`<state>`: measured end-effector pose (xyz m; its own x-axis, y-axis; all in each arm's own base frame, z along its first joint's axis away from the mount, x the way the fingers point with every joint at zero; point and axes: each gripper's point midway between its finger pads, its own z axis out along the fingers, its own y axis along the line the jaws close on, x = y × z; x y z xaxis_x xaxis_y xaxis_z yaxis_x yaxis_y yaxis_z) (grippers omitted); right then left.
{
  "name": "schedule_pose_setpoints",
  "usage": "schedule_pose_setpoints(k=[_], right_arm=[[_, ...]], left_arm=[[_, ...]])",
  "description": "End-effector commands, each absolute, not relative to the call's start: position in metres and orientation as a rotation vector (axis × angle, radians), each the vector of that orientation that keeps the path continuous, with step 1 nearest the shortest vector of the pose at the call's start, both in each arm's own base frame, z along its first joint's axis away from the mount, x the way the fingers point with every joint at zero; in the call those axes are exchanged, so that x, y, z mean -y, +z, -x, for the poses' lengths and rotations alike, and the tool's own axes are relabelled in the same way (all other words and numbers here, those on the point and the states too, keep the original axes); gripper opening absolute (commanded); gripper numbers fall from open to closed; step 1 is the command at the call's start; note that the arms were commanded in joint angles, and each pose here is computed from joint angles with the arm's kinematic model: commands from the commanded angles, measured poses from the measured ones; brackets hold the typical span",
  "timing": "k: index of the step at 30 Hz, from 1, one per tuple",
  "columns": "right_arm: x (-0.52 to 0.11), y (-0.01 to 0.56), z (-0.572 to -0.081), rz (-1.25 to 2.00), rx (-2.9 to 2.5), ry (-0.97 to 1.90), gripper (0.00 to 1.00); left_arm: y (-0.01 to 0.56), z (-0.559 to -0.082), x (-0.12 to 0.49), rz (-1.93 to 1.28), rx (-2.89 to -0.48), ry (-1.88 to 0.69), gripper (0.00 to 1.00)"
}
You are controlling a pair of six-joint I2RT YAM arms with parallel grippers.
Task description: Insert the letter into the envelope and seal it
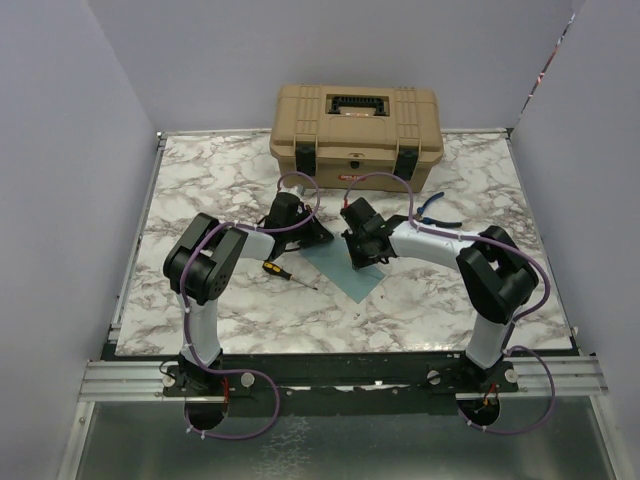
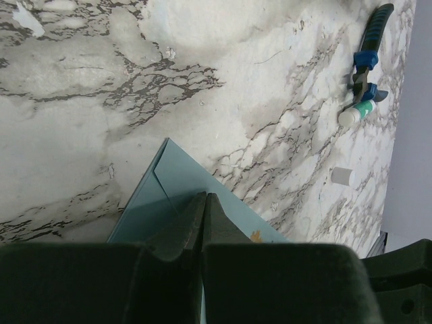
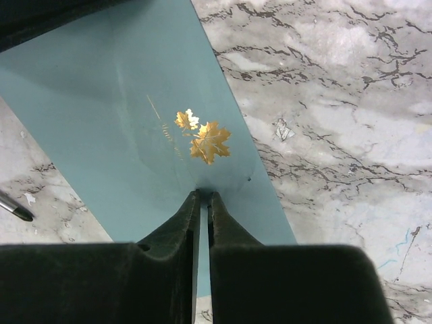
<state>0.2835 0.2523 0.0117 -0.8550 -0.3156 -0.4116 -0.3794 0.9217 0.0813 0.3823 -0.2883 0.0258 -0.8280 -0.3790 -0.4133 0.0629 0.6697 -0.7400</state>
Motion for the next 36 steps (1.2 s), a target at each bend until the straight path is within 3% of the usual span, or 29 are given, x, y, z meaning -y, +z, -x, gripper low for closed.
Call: schedule_pose_setpoints(k=[1,17,24,29,36], right_arm=[[-0.167,-0.036,-0.188,0.602,-3.099,-0.179,0.06],[-0.175,-0.019,-0.183,0.495,-3.066,-0.052,0.06],[-0.213,0.047,-0.233,0.422,-2.776,0.192,0.10],[-0.219,0.114,-0.280,0.306,-2.536,0.254,0.17],[-0.186,0.153,-0.315,0.067,-2.343,0.191,0.47]], left_arm=[[-0.009,-0.378,0.268,0.289,-2.428,-0.923,0.00],[-0.003,-0.380,0.273,0.282,-2.429,-0.947,0.00],[0.046,-0.388,0.298,0.204,-2.349,-1.097,0.01],[0.108,-0.390,0.315,0.112,-2.237,-1.233,0.14],[0.162,-0.376,0.293,0.006,-2.149,-1.111,0.43]])
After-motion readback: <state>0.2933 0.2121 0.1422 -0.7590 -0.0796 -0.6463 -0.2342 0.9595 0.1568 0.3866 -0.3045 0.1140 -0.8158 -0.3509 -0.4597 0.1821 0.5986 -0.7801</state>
